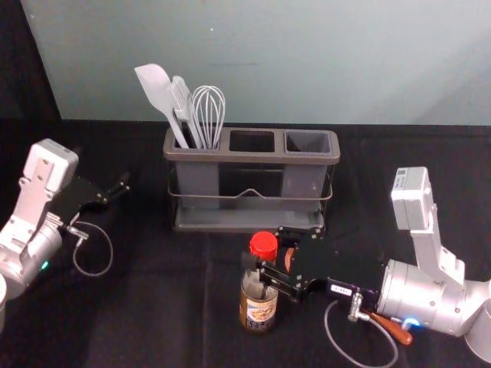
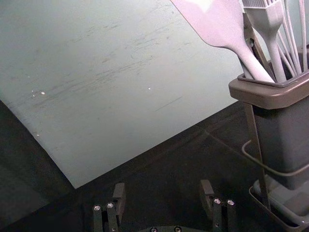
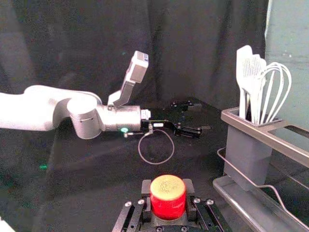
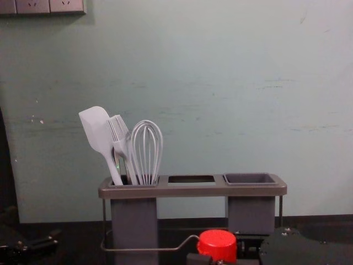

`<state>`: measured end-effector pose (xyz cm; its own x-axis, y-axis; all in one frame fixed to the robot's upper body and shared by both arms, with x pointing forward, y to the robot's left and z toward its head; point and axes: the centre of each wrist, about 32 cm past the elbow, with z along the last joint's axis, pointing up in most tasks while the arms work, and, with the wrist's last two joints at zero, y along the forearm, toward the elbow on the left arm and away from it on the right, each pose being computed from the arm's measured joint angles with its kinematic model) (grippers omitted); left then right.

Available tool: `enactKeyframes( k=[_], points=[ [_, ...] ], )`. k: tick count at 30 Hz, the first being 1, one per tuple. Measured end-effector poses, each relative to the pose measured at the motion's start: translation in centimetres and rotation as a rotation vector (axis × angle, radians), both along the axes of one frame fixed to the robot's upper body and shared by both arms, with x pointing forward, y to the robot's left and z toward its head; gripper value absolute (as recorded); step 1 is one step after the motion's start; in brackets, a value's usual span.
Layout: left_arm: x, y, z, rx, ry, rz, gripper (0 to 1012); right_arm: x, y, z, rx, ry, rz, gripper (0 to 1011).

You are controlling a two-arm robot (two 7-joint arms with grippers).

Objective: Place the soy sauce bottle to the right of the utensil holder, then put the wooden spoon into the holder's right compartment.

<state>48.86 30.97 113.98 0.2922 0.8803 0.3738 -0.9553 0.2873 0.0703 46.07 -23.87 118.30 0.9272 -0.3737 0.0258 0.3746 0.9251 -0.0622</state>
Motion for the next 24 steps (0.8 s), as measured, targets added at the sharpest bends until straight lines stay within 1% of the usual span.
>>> enactKeyframes(
  k=[7, 11, 15, 17, 18, 19, 20, 21, 24],
  points=[
    [0.0, 0.0, 0.0, 0.0, 0.0, 0.0, 1005, 0.0, 0.0, 0.0, 0.0, 0.0, 0.002, 383],
    [0.0, 0.0, 0.0, 0.0, 0.0, 0.0, 1005, -0.1, -0.1, 0.4, 0.003, -0.013, 0.006, 383],
    [0.0, 0.0, 0.0, 0.0, 0.0, 0.0, 1005, -0.3, -0.4, 1.3, 0.011, -0.032, 0.003, 383],
    [0.0, 0.0, 0.0, 0.0, 0.0, 0.0, 1005, -0.5, -0.7, 2.4, 0.021, -0.044, -0.001, 383],
    [0.0, 0.0, 0.0, 0.0, 0.0, 0.0, 1005, -0.5, -0.7, 2.4, 0.021, -0.044, -0.001, 383],
    [0.0, 0.0, 0.0, 0.0, 0.0, 0.0, 1005, -0.5, -1.0, 3.0, 0.028, -0.05, -0.002, 383],
    [0.0, 0.0, 0.0, 0.0, 0.0, 0.0, 1005, -0.6, -1.2, 3.3, 0.031, -0.051, -0.003, 383],
    [0.0, 0.0, 0.0, 0.0, 0.0, 0.0, 1005, -0.7, -1.6, 3.9, 0.032, -0.054, -0.006, 383],
    [0.0, 0.0, 0.0, 0.0, 0.0, 0.0, 1005, -0.9, -2.4, 4.7, 0.027, -0.054, -0.017, 383]
  ],
)
